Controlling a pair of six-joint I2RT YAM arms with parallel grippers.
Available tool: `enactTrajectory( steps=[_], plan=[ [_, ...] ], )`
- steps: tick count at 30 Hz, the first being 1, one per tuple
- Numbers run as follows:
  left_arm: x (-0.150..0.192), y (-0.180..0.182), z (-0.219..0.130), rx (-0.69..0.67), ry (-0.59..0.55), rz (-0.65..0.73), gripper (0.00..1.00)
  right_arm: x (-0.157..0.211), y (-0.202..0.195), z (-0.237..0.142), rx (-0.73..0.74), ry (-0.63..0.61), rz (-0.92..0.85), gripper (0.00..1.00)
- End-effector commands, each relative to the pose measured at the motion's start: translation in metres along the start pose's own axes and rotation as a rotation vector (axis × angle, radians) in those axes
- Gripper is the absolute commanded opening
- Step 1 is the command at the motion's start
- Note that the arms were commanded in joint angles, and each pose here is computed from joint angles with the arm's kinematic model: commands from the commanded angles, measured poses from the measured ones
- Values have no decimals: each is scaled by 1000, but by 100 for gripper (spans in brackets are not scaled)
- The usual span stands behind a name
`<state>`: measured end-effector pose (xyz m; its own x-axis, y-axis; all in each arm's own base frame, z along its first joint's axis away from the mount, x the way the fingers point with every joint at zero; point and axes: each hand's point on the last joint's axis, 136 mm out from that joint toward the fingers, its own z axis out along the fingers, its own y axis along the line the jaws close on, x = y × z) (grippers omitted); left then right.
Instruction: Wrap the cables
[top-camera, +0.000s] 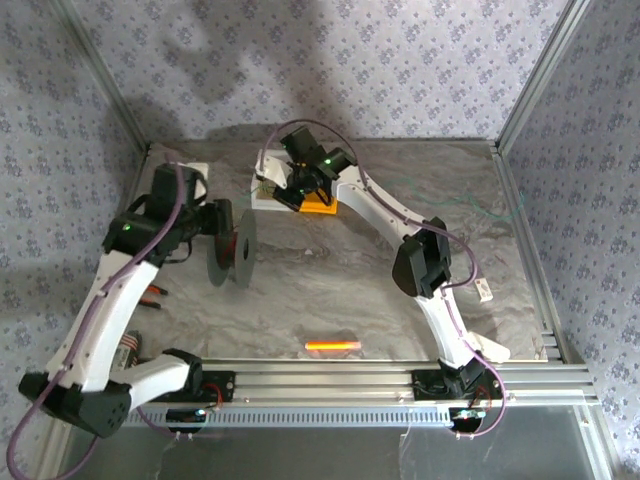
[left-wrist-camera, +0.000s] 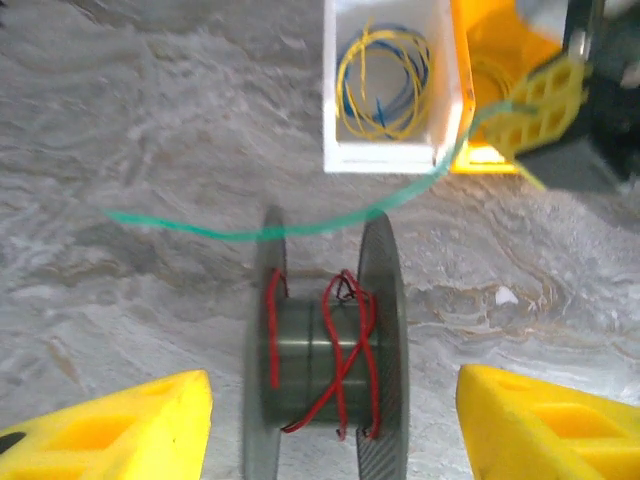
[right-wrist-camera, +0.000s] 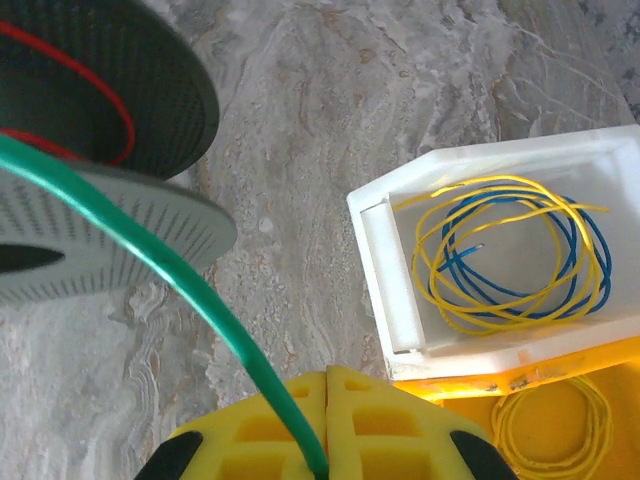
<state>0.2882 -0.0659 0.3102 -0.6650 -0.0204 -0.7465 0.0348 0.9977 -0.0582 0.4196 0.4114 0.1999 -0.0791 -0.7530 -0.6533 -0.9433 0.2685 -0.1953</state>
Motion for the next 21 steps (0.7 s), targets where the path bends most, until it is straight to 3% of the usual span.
enactTrajectory(
  steps=[1, 7, 14, 21],
  plan=[
    [6, 29, -25, -63, -1, 1, 67, -32, -1, -39, 23, -147, -180, 0],
    [27, 52, -16, -87, 53, -47, 68, -32, 9, -34, 46, -152, -320, 0],
    [47, 44, 19, -37, 100, -62, 67, -22, 12, -21, 75, -116, -403, 0],
    [45, 41, 42, -22, 111, -38, 67, -29, -7, -11, 174, -176, -534, 0]
  ],
)
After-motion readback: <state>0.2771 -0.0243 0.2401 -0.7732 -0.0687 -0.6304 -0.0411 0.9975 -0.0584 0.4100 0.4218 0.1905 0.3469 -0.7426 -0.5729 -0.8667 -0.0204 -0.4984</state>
